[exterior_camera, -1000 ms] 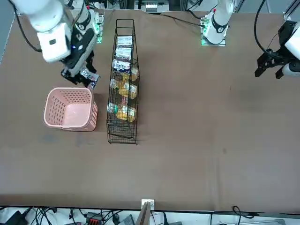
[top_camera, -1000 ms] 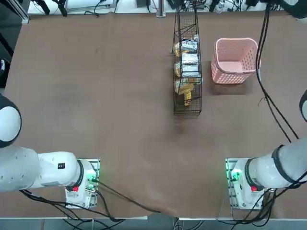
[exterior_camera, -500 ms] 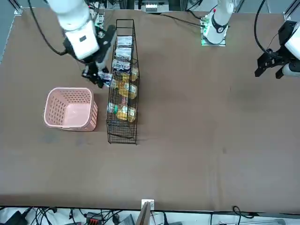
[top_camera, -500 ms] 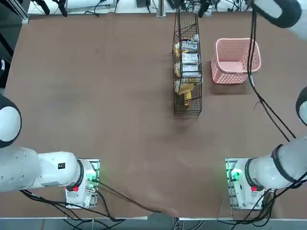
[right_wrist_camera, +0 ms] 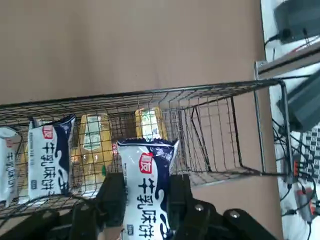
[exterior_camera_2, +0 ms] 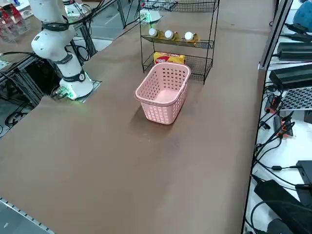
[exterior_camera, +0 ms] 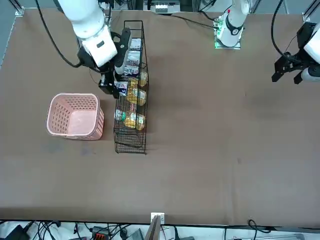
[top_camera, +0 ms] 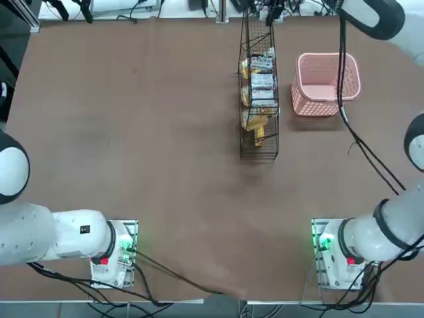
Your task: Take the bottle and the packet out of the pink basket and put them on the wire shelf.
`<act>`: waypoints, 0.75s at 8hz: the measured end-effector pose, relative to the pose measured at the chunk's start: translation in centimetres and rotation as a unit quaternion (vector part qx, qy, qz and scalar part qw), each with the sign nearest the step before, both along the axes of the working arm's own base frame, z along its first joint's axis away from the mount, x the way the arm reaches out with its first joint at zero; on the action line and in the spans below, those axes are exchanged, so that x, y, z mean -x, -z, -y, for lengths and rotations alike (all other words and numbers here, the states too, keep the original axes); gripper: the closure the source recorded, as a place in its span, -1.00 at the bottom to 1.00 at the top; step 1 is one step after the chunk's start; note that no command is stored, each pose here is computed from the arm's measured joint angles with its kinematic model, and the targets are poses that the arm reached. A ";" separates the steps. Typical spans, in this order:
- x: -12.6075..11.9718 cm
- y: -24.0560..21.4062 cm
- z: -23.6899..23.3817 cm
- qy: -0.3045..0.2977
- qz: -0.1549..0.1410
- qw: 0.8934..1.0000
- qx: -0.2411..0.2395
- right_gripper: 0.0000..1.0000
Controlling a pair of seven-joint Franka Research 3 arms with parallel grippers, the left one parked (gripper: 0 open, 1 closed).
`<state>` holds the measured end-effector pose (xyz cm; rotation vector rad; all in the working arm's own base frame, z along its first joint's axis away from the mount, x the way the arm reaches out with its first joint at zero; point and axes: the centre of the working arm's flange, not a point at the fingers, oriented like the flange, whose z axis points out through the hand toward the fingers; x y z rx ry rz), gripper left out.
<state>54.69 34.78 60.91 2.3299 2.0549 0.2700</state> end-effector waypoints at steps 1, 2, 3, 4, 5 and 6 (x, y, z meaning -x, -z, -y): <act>-0.1 0.5 -0.4 -0.004 -0.003 1.000 -0.002 0.12; -0.1 0.8 -0.7 -0.009 -0.004 1.000 -0.003 0.12; 0.1 1.0 -1.2 -0.015 -0.006 1.000 -0.004 0.12; 0.2 1.2 -1.5 -0.020 -0.008 1.000 -0.004 0.12; 0.2 1.4 -1.7 -0.024 -0.009 1.000 -0.004 0.12; 0.3 1.6 -2.0 -0.028 -0.011 1.000 -0.005 0.12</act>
